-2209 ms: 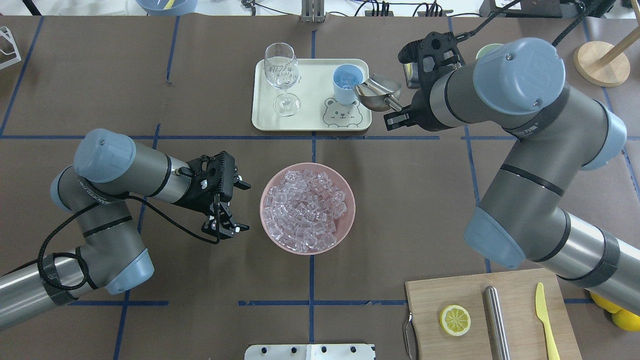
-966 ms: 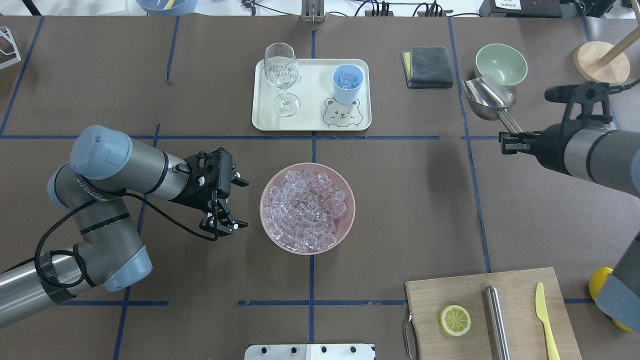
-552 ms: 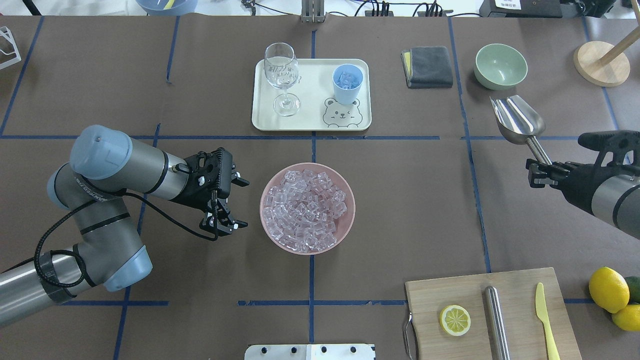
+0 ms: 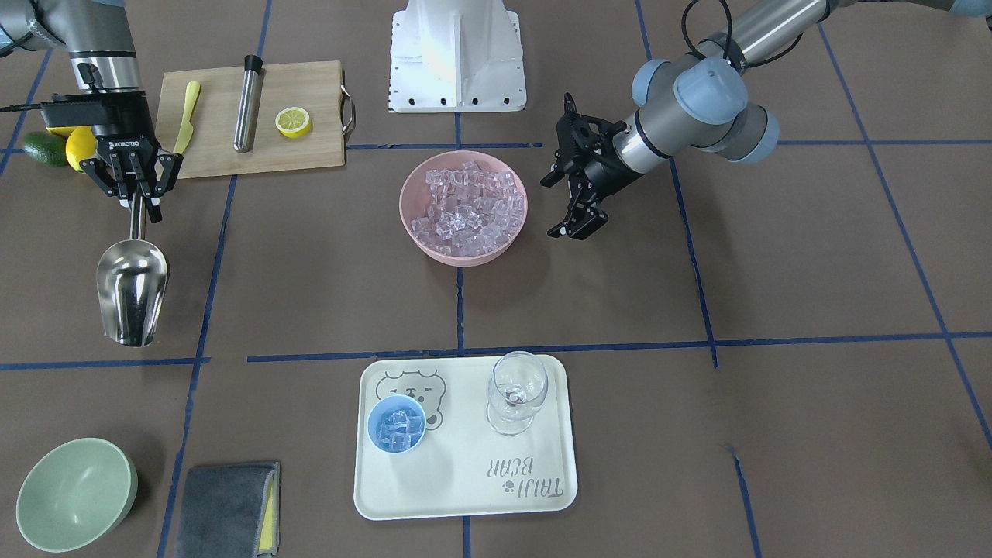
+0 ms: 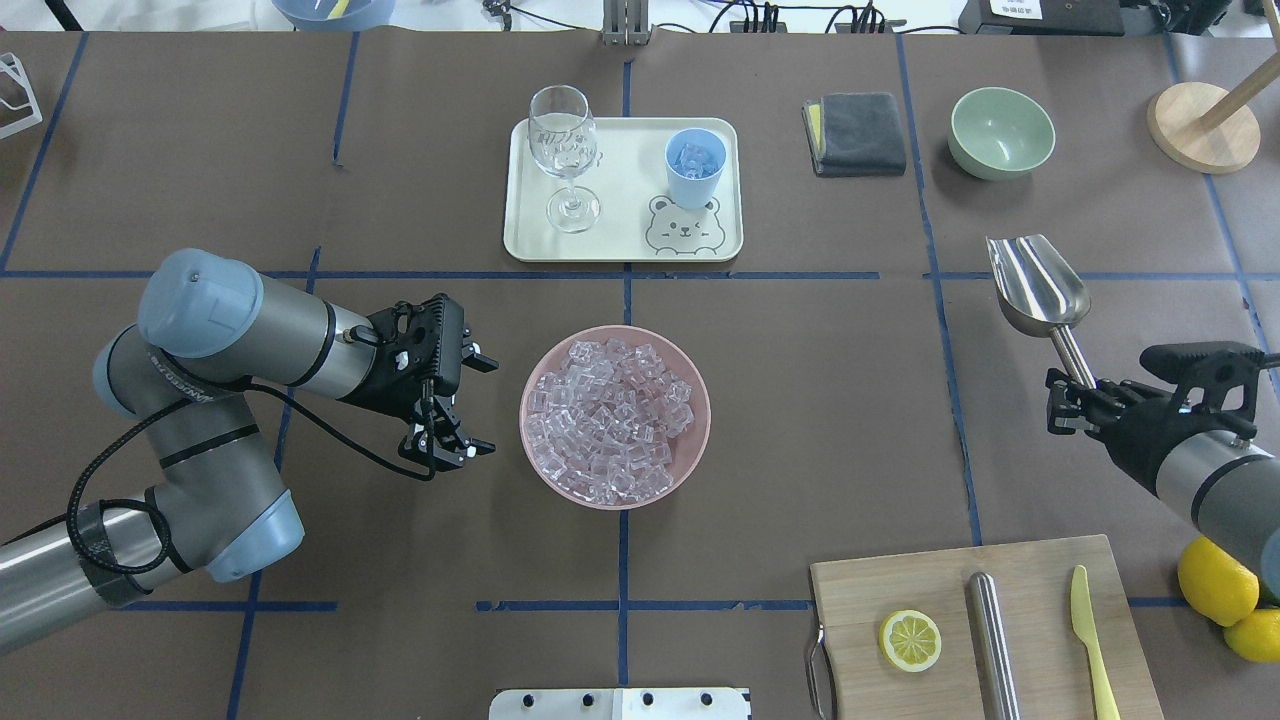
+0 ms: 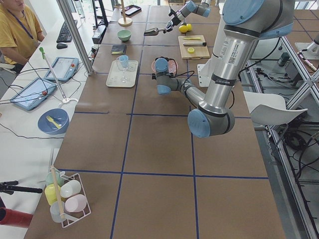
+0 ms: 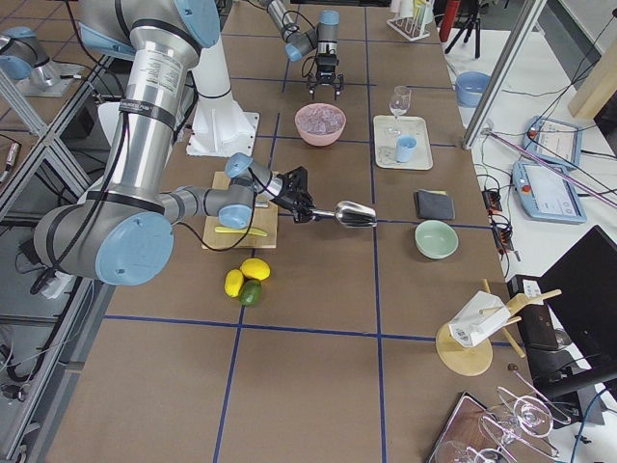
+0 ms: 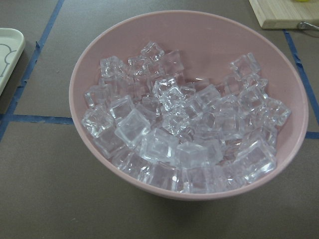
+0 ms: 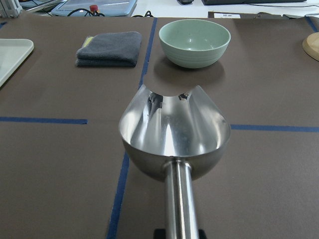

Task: Put ice in cup with scoop
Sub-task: 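Lower the scoop onto the table and release it with the right gripper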

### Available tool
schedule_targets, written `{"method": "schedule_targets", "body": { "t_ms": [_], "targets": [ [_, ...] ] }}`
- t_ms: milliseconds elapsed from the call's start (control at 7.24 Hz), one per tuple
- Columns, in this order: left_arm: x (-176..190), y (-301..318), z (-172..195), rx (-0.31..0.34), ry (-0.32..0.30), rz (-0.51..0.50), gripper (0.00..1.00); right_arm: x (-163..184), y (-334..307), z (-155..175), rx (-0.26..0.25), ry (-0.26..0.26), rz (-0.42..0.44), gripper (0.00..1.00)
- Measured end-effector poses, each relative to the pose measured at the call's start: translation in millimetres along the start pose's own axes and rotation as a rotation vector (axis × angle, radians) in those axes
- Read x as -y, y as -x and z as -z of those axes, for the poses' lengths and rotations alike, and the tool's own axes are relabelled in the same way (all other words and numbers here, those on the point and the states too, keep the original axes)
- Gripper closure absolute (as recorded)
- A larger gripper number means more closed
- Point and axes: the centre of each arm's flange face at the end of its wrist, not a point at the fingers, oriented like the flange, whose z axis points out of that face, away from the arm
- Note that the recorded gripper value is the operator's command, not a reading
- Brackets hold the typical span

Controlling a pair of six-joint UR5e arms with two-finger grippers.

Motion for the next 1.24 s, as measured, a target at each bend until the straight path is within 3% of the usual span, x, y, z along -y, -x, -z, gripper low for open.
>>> {"method": "schedule_targets", "body": {
  "t_ms": [552, 1243],
  "targets": [
    [1, 0, 0, 0.000, -0.001, -0.001, 0.00, -47, -4, -8, -0.016, -0.029, 0.019, 1.00],
    [3, -2, 1, -0.001, -0.005, -0.004, 0.00, -71, -6, -13, -0.026, -0.036, 0.002, 1.00]
  ]
}}
